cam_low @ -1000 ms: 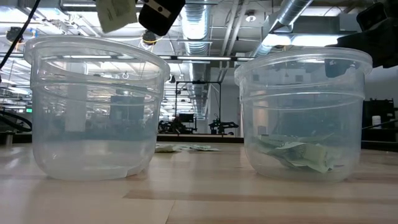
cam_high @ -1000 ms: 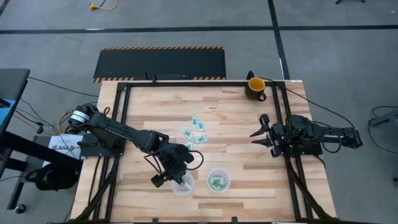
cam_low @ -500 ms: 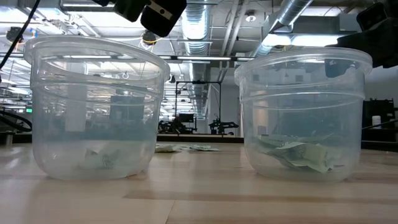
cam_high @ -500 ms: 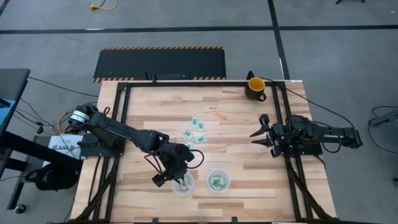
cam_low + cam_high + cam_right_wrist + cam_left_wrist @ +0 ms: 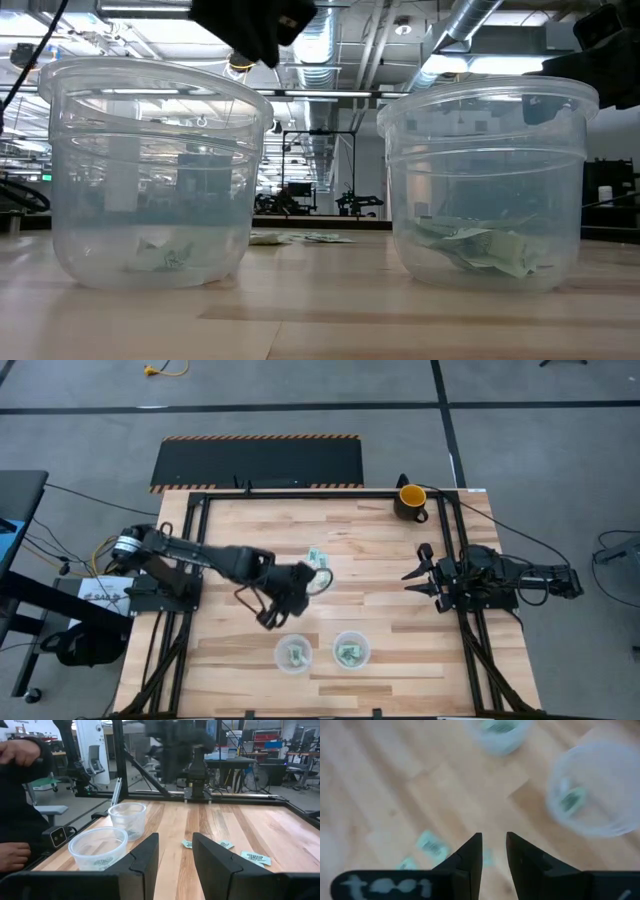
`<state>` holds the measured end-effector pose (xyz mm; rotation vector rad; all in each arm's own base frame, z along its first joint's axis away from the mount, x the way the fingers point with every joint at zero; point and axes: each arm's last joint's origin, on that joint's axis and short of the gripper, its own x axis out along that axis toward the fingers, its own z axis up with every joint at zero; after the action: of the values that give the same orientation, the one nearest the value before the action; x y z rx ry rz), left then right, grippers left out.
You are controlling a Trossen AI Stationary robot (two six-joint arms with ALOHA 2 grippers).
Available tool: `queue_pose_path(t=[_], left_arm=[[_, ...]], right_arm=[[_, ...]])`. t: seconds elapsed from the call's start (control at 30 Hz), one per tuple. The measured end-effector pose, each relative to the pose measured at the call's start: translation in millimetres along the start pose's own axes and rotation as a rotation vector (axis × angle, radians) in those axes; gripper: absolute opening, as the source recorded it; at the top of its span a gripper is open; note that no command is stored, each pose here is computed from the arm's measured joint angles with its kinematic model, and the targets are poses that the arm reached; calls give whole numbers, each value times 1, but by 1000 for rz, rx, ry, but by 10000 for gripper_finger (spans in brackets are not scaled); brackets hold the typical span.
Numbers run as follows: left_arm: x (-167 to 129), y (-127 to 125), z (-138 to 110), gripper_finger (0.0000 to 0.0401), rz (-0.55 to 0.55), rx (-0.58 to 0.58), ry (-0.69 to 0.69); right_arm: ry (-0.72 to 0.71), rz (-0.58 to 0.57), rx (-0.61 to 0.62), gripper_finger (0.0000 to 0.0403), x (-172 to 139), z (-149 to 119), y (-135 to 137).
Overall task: Pick and place Stevia / Truvia into bins
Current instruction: Put the white stevia pack into the left transparent basket
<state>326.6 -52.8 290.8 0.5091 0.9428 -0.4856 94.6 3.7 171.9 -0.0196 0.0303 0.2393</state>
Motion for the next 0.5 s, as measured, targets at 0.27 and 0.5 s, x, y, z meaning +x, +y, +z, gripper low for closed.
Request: queue_pose_path(t=[0.27, 0.5], left_arm=[[-7, 41, -34, 78, 46, -38, 77], [-5, 64, -53, 78, -6, -55, 48]], right_arm=[[0, 0, 0, 113, 0, 0, 0], [0, 0, 0, 113, 0, 0, 0]])
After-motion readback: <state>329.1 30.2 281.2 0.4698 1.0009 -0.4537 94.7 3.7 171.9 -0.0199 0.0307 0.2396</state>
